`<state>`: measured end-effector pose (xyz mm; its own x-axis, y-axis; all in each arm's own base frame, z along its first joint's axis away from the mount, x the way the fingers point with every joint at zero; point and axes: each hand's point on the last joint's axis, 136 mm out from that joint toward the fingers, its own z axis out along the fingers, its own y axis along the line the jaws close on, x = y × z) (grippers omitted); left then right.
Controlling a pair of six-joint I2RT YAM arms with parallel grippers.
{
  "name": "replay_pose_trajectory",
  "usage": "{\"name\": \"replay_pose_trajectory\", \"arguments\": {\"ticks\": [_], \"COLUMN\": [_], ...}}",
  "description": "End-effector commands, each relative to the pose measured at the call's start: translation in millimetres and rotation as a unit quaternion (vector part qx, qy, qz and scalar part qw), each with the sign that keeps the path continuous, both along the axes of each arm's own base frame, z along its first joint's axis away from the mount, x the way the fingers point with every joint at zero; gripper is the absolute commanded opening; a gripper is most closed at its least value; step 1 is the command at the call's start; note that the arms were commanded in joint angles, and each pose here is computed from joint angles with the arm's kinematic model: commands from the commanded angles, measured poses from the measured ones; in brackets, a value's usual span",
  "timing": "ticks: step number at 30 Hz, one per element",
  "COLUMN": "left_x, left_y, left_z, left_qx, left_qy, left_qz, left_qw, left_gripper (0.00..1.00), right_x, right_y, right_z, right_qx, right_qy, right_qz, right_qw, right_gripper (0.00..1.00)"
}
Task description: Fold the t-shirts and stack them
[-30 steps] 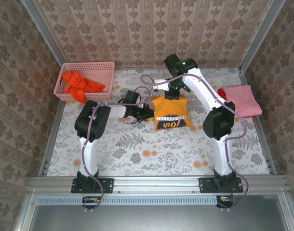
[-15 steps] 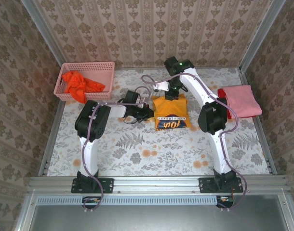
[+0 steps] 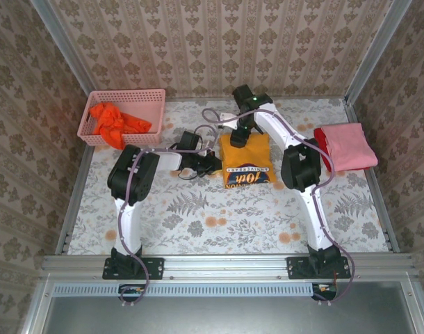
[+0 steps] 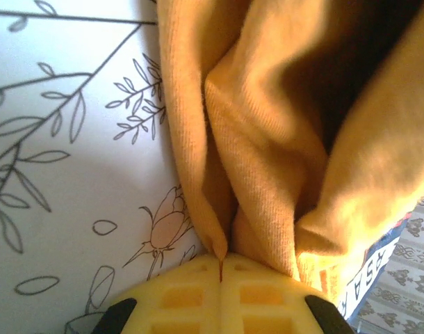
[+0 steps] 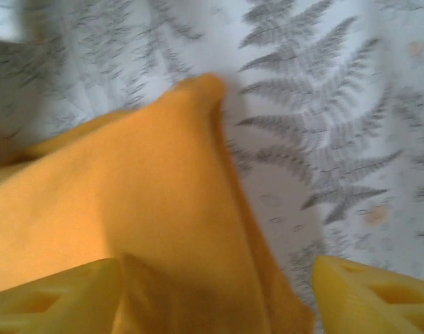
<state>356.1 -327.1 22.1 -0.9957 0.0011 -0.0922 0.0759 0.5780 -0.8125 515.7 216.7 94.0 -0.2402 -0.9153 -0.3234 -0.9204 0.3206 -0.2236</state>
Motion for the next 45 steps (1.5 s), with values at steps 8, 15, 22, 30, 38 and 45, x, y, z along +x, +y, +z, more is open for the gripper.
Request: {"name": "replay_pose_trajectory", "arguments": {"ticks": [8,15,22,30,38,45], "left_x": [-8,30,67,92,86,78], "left_y": [41,39,15,-1,6,9], "left_z": [-7,52,53,37,60,84], "left_qx": [0.087,0.103,0.119,0.131,0.129,0.109], "left_qy": [-0.021,-0.123,-0.124,-0.102,-0.122,-0.139], "left_qz": [0.050,0.071,0.066,0.070,0.075,0.086], "left_qw": [0.995,0.984,0.983,0.984,0.981,0.981], "left_gripper": [0.14,0.50,0.55,0.08,0.00,0.00], "right_x": [28,-5,-11,-7,-6,-21], "right_y": [-40,-76,-96,-87,-79,-69], "right_z": [99,59,11,-14,-2,19], "right_qx": [0.232,0.322,0.340,0.345,0.373,0.384], "right_qy": [-0.145,-0.028,0.042,0.093,0.097,0.073], "right_qz": [-0.298,-0.460,-0.518,-0.511,-0.491,-0.458], "right_qw": [0.914,0.827,0.784,0.781,0.781,0.799], "right_gripper": [0.88,0.86,0.74,0.54,0.00,0.00]}}
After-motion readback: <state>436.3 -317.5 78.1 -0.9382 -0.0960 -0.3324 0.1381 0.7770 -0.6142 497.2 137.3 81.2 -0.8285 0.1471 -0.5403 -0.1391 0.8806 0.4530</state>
